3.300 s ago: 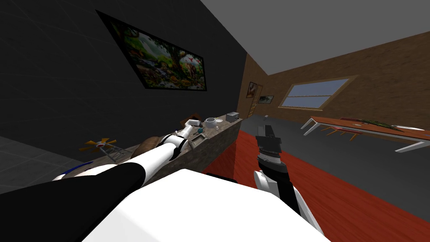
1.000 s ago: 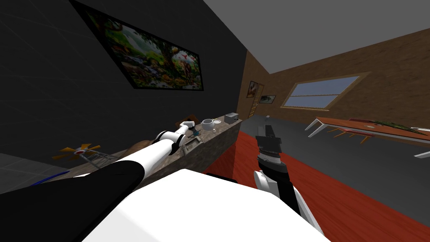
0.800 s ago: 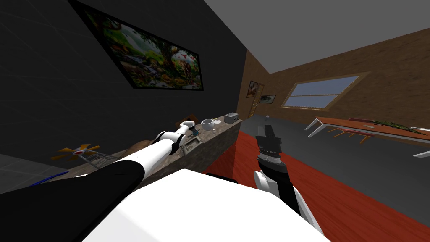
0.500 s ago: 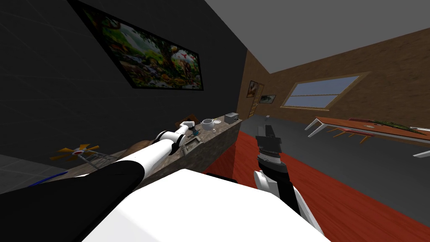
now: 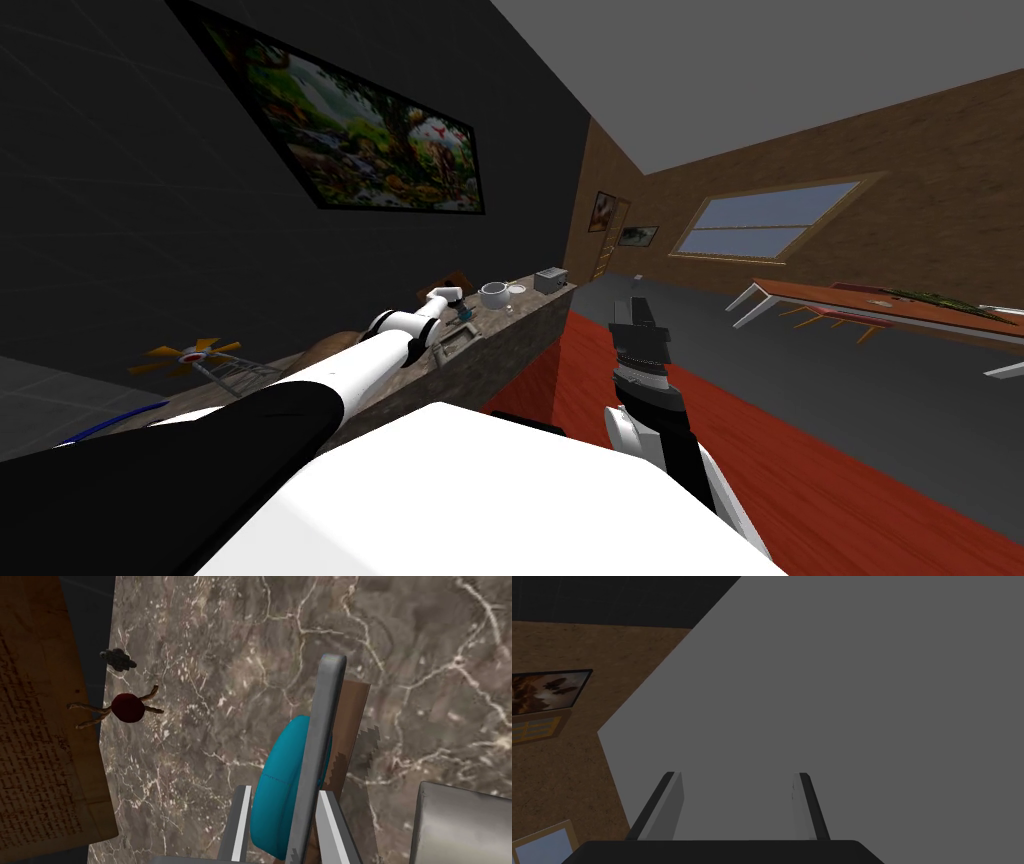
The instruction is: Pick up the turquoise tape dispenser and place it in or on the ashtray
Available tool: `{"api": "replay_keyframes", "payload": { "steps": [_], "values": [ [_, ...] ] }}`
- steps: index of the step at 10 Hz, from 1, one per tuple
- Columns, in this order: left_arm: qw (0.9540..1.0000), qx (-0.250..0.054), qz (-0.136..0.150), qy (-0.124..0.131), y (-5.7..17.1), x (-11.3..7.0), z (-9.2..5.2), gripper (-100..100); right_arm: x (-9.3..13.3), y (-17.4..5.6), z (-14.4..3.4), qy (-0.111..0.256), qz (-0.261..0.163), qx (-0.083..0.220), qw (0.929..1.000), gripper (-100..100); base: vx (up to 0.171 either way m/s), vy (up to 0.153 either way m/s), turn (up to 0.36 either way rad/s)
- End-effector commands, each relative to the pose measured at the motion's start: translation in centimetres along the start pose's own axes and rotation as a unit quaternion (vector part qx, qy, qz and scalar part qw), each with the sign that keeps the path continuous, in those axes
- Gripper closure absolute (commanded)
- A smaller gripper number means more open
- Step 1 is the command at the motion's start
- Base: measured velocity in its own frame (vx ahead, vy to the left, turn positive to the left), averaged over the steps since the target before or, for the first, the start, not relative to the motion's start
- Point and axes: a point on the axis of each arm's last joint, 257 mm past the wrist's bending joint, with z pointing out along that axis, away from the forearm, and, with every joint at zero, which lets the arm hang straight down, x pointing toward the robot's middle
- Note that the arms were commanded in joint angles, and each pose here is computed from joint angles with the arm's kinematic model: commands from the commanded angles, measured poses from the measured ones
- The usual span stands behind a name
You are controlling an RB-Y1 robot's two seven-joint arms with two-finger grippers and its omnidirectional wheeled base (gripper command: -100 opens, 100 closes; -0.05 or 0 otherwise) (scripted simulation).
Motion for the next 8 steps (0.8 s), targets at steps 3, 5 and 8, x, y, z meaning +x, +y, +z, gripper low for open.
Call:
{"api": "replay_keyframes", "payload": {
  "steps": [3, 5, 8],
  "values": [
    [0.9994, 0.029, 0.009, 0.015, -1.9, 0.3, -0.1, 100, 0.0, 0.0, 0.0, 0.0, 0.0, 0.0, 1.0, 0, -0.005, -0.079, 0.021],
    [0.9981, 0.053, 0.014, 0.027, -3.6, 0.5, -0.4, 100, 0.0, 0.0, 0.0, 0.0, 0.0, 0.0, 1.0, 0, 0.009, -0.098, 0.029],
    [0.9957, 0.081, 0.021, 0.039, -5.6, 0.8, -0.9, 100, 0.0, 0.0, 0.0, 0.0, 0.0, 0.0, 1.0, 0, 0.003, -0.062, 0.009]
  ]
}}
